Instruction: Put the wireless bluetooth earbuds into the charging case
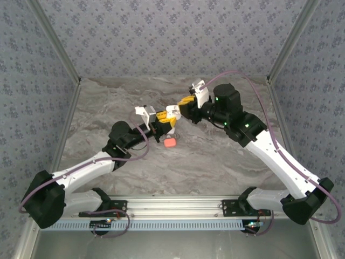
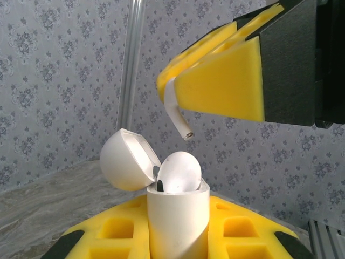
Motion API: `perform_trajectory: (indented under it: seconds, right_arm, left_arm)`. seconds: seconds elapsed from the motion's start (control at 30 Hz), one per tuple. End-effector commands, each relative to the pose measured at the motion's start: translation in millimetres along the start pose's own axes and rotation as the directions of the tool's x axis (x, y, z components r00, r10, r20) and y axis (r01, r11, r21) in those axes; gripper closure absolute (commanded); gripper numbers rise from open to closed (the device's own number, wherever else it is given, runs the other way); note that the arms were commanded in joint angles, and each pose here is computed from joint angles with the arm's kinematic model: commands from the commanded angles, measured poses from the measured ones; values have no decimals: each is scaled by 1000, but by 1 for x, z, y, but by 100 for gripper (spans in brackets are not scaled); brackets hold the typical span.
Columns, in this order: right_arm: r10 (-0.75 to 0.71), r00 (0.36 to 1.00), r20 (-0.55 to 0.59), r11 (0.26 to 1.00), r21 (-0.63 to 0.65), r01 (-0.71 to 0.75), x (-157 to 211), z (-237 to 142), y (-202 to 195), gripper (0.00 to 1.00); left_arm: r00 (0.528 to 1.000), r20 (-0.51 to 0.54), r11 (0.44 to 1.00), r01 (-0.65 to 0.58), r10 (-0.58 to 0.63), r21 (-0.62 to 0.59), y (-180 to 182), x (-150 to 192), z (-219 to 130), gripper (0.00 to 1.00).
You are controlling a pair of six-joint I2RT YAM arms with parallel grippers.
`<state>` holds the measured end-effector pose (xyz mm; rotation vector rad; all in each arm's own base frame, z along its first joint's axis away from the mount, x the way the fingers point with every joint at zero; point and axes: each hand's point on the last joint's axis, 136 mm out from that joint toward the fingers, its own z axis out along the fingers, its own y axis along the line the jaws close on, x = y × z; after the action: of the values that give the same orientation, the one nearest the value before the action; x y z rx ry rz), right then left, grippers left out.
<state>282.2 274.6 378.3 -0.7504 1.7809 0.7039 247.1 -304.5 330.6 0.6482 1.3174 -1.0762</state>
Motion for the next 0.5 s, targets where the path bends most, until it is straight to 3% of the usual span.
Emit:
perform_trajectory:
  seconds: [0.0, 0.47]
  right_arm:
    - [4, 1000, 17, 1000, -25, -4, -8, 1, 7, 75]
    - [7, 998, -57, 1000, 0, -7, 20, 10, 6, 75]
  left_arm:
    - [996, 84, 999, -28, 24, 39, -11, -29, 4, 100]
    - [995, 95, 999, -25, 22, 37, -12, -32, 4, 100]
